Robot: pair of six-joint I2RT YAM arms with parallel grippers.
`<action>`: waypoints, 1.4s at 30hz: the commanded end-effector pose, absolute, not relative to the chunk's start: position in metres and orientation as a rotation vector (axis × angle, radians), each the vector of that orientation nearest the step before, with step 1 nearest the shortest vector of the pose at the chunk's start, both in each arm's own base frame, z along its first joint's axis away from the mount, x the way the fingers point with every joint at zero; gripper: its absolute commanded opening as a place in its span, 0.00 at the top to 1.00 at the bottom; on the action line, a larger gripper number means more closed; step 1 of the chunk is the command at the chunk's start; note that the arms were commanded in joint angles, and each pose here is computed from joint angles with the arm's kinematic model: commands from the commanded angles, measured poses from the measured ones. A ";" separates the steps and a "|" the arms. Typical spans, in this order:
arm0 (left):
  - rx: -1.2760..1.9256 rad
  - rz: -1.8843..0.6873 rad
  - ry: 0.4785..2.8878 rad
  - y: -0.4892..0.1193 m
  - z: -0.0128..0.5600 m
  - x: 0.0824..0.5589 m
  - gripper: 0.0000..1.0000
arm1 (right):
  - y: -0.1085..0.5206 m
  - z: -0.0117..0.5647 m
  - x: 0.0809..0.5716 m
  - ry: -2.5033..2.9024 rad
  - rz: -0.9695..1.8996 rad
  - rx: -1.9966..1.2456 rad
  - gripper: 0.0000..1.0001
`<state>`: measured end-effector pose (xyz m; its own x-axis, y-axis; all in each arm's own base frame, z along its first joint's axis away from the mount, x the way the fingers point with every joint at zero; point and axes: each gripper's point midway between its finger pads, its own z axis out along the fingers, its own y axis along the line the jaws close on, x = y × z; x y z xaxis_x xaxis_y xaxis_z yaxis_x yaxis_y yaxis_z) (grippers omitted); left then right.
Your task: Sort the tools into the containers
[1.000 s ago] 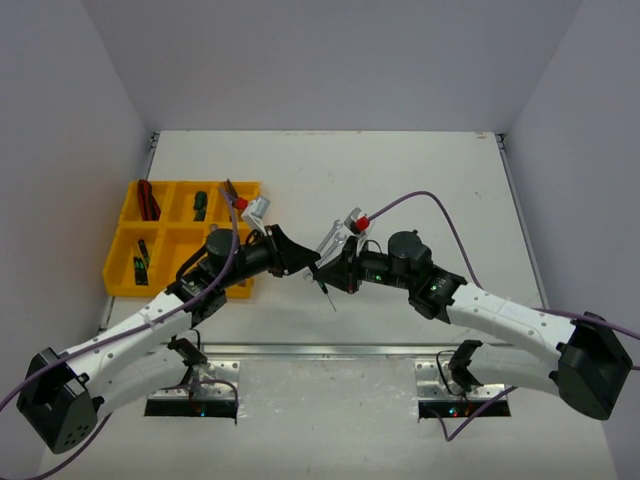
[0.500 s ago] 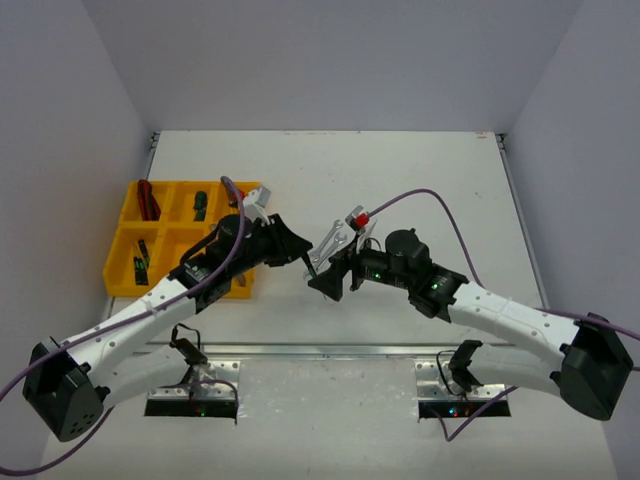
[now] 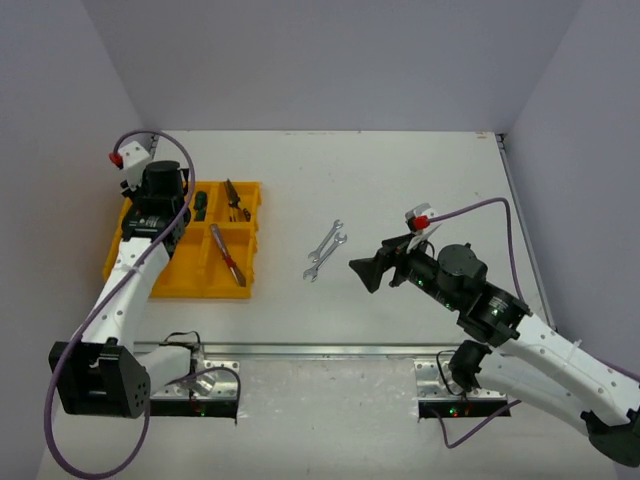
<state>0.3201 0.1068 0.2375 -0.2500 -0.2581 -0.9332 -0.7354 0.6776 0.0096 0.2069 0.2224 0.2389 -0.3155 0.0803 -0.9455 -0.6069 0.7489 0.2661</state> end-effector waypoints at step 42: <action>-0.689 -0.237 1.630 0.046 0.289 0.264 0.00 | 0.231 0.075 0.290 2.542 0.056 0.340 0.02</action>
<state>0.2645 0.1081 0.3367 0.1634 -0.4752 -0.8646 -0.5377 0.6919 -0.4819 0.2719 0.2386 0.0788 -0.8130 0.0942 -0.5746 -0.0057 0.9855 0.1696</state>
